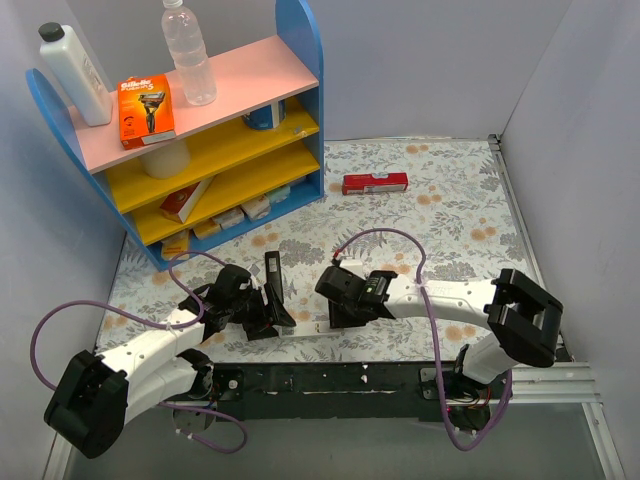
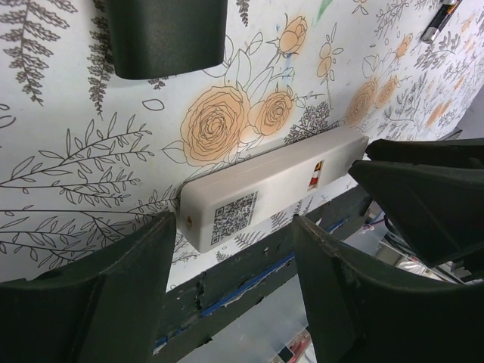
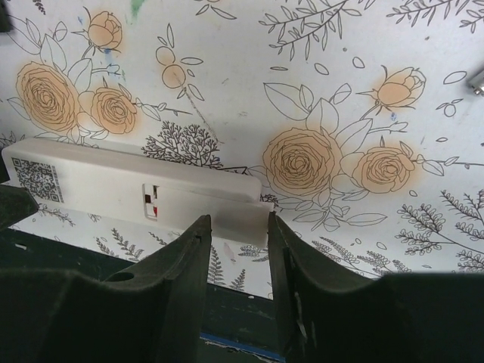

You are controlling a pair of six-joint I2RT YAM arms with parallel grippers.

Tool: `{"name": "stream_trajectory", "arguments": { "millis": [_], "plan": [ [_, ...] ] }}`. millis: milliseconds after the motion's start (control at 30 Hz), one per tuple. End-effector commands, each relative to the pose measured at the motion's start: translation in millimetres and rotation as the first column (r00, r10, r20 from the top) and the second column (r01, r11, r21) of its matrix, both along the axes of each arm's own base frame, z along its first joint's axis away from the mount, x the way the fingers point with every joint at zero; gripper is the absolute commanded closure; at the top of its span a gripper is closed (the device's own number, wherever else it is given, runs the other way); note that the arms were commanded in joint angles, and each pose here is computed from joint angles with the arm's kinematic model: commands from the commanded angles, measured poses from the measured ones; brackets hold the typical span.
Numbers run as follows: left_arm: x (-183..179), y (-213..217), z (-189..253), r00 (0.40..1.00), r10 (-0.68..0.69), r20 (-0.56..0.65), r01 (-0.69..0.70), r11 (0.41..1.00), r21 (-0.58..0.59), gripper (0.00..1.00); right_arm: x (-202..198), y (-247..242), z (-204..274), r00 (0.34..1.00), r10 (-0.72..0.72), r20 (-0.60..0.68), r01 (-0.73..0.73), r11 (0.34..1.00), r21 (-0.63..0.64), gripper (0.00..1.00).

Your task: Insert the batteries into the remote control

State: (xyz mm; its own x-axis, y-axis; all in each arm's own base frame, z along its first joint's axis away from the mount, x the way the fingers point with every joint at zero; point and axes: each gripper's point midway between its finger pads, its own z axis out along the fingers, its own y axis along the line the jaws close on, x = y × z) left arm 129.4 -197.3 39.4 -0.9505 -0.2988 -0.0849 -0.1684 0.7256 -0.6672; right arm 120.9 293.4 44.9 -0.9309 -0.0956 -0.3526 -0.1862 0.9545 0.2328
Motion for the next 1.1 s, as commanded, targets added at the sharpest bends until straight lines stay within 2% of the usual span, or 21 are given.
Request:
{"name": "stream_trajectory", "arguments": {
  "millis": [0, 267, 600, 1067],
  "plan": [
    [-2, 0, 3, 1.000, -0.011, 0.015, 0.011, 1.000, -0.009, 0.38, 3, 3, 10, 0.999, -0.025, 0.036, 0.026, 0.999, -0.028, 0.56],
    [-2, -1, 3, 1.000, -0.014, 0.018, 0.015, 1.000, -0.011, 0.38, 7, 3, 17, 0.996, -0.071, 0.061, 0.074, 0.996, -0.052, 0.47],
    [-2, -1, 4, 1.000, -0.018, 0.021, 0.019, 1.000, -0.016, 0.37, 6, 3, 14, 0.995, -0.091, 0.050, 0.094, 0.993, -0.068, 0.42],
    [-3, -2, 5, 0.999, -0.027, 0.025, 0.028, 0.999, -0.024, 0.36, 4, 15, 6, 0.997, -0.072, 0.028, 0.074, 0.996, -0.053, 0.43]
  ]
}}
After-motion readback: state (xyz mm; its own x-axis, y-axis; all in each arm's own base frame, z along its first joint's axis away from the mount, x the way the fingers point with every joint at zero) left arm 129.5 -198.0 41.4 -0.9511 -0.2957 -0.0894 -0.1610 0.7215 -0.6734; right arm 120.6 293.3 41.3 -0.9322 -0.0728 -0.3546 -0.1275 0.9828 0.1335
